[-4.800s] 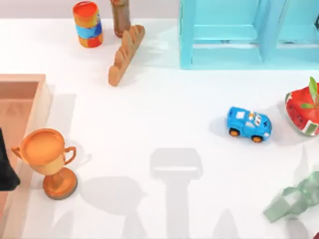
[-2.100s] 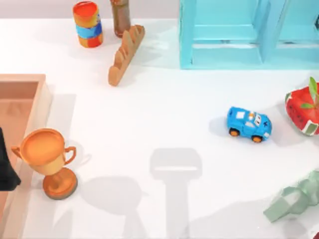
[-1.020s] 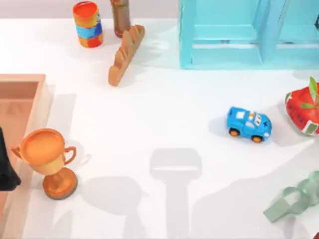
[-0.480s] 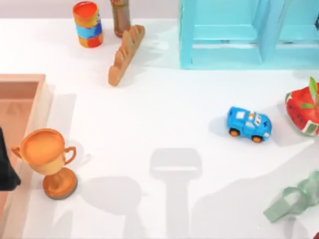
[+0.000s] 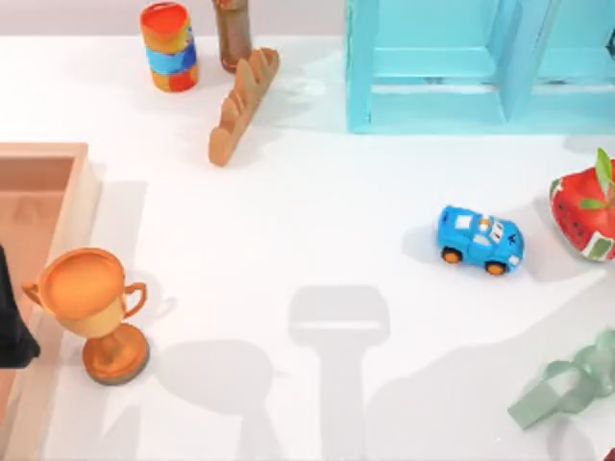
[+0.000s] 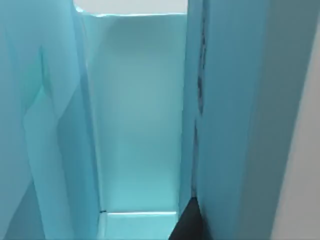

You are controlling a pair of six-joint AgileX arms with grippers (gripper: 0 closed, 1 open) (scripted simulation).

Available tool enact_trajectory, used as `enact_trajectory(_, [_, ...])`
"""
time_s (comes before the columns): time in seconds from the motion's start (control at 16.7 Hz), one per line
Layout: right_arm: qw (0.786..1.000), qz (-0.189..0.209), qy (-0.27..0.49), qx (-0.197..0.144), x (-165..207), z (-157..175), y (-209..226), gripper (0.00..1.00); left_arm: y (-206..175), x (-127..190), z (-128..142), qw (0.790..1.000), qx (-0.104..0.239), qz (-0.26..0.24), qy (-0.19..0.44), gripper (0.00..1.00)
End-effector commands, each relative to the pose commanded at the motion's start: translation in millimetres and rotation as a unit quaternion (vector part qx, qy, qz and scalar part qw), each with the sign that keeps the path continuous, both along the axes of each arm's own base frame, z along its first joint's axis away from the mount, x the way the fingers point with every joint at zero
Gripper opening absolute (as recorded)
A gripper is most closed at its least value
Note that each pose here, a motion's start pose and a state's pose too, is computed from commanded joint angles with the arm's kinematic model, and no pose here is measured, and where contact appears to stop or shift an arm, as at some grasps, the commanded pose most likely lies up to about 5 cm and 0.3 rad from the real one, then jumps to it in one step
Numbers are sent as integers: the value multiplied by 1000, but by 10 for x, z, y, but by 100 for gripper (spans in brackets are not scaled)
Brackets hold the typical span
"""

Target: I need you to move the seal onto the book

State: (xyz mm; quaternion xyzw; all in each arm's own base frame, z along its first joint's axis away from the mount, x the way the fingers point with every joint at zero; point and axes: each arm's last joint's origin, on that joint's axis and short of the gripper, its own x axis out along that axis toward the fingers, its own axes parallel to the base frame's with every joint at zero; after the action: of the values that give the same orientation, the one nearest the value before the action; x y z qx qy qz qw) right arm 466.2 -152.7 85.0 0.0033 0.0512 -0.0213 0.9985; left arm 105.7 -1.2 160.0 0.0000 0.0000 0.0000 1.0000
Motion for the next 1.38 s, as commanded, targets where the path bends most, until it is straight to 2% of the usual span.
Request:
enact_trajectory(0.18, [1000,3,6,4,-129,246,-51,0,0,0,0,1000,0,0,0,100])
enact_trajectory(0.36, [1000,7,9,8,-411,719,-102,0,0,0,0,1000,0,0,0,100])
enact_trajectory(0.6, [1000,7,-1,3,-1028,1451,-105,0,0,0,0,1000,0,0,0,100])
enact_trajectory(0.78, [1000,4,-8,-3,-1526,1817,-46,0,0,0,0,1000,0,0,0,100])
enact_trajectory(1.02, [1000,0,-2,-1,-1931,1956,19,0,0,0,0,1000,0,0,0,100])
enact_trajectory(1.38, [1000,2,1,2,-1966,1948,36,0,0,0,0,1000,0,0,0,100])
